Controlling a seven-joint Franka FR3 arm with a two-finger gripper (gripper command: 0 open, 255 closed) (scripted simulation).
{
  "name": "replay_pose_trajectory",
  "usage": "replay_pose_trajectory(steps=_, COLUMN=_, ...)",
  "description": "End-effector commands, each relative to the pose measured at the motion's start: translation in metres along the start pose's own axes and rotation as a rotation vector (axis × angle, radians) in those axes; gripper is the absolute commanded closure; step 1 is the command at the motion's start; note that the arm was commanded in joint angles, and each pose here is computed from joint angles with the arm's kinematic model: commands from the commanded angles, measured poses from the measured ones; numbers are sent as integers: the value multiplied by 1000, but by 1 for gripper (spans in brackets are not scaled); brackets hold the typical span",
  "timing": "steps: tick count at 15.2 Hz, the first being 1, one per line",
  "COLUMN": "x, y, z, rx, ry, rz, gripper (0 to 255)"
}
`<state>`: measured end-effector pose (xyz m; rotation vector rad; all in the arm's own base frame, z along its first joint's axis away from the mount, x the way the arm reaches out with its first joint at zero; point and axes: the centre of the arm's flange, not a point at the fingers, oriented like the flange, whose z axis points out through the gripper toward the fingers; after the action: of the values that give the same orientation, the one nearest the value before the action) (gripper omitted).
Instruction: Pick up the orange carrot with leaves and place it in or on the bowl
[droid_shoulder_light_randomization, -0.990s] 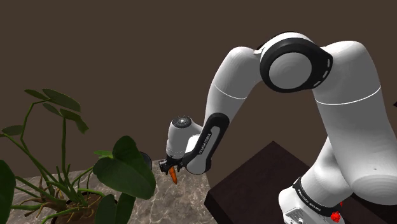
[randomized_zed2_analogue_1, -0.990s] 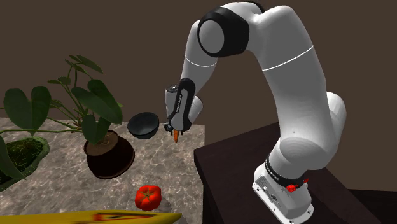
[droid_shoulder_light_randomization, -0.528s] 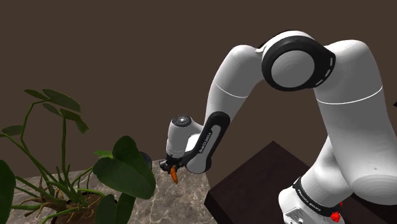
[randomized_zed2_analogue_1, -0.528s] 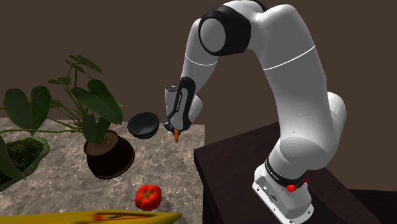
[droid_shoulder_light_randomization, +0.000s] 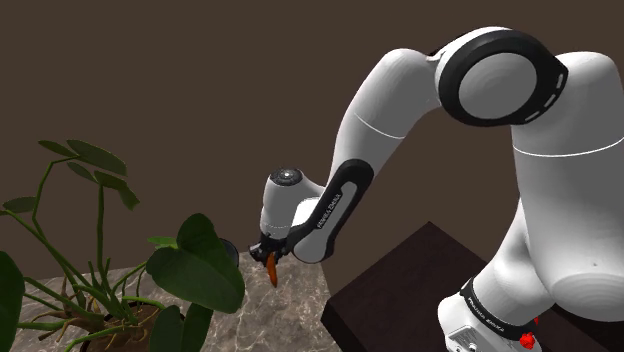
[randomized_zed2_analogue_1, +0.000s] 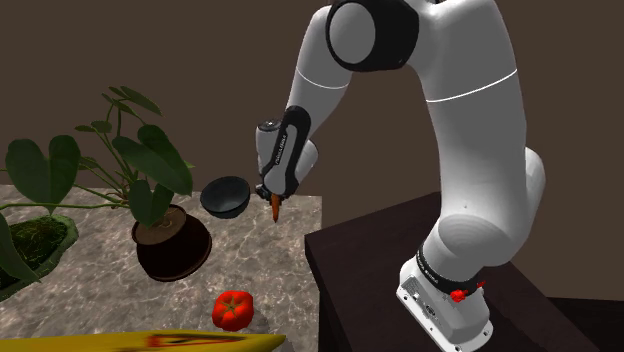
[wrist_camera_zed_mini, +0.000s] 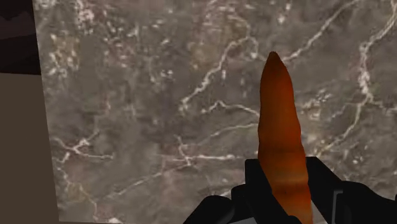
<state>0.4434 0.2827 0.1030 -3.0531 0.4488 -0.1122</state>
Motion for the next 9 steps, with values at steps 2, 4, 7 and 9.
replay_pose_trajectory(steps=2, x=2, y=0, z=-15, rx=0, ry=0, rz=0, gripper=255)
replay_pose_trajectory(steps=4, x=2, y=-1, z=-26, rx=0, ry=0, rz=0, gripper=255)
replay_pose_trajectory(steps=7, x=4, y=-2, z=-42, rx=0, ry=0, rz=0, gripper=255)
replay_pose_trajectory(steps=9, x=4, y=-2, z=-52, rx=0, ry=0, rz=0, gripper=255)
